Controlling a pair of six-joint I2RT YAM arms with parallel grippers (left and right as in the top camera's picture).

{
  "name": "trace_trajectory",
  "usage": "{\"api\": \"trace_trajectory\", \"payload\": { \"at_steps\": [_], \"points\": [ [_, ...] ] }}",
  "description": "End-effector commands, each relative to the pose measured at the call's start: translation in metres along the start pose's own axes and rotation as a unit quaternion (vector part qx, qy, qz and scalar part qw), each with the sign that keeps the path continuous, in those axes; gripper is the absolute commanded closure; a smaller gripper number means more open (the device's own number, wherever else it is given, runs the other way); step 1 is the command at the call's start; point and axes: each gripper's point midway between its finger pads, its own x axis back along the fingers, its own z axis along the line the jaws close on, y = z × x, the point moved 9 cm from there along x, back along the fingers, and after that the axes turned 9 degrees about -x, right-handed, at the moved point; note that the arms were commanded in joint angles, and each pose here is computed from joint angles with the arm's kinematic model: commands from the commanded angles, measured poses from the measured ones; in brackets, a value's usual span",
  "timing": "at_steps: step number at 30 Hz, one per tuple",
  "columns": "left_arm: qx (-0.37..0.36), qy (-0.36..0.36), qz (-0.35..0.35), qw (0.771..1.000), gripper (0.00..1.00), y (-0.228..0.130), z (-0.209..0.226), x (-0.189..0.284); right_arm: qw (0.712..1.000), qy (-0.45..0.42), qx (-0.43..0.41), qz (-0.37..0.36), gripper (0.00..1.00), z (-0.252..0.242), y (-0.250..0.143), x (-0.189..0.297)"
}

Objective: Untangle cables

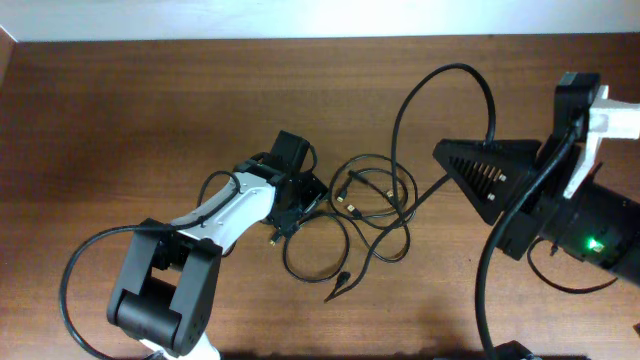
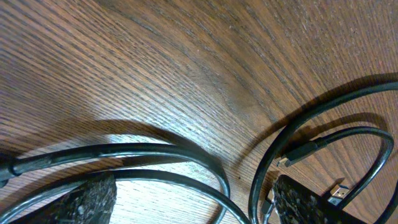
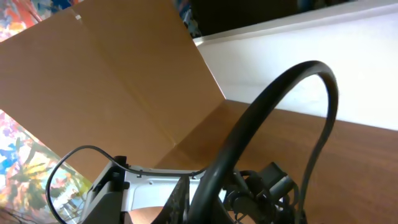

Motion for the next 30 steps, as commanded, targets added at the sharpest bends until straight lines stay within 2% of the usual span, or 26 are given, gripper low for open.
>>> {"api": "trace_trajectory", "payload": {
  "at_steps": [1,4,7,14,18,23,26,30],
  "points": [
    [-0.002,0.003,0.000,1.000,0.11,0.001,-0.001,-0.002,0.999,-0.008,0.019,-0.037,0.96,0.005,0.010,0.005],
    [0.000,0.020,-0.006,1.000,0.07,0.001,0.004,-0.002,0.996,-0.025,0.033,-0.079,0.96,0.005,0.020,0.006],
    [0.004,0.038,-0.004,0.999,0.01,-0.001,0.009,-0.001,0.986,-0.078,0.040,-0.145,0.96,-0.001,0.034,0.010],
    [0.004,0.041,-0.002,0.999,0.01,-0.001,0.010,-0.001,0.944,-0.215,0.029,-0.250,0.96,-0.020,0.051,0.024],
    [0.004,0.041,-0.002,0.999,0.01,-0.001,0.010,-0.001,0.895,-0.335,0.064,-0.288,0.96,-0.037,0.057,0.034],
    [0.005,0.041,-0.002,0.999,0.01,-0.001,0.010,-0.001,0.838,-0.457,0.066,-0.291,0.96,-0.061,0.057,0.038],
    [0.005,0.041,-0.002,0.999,0.01,-0.001,0.010,-0.001,0.804,-0.520,0.096,-0.272,0.96,-0.076,0.059,0.032],
    [0.005,0.041,-0.002,0.999,0.01,-0.001,0.010,-0.001,0.742,-0.612,0.120,-0.245,0.96,-0.104,0.064,0.021]
  ]
}}
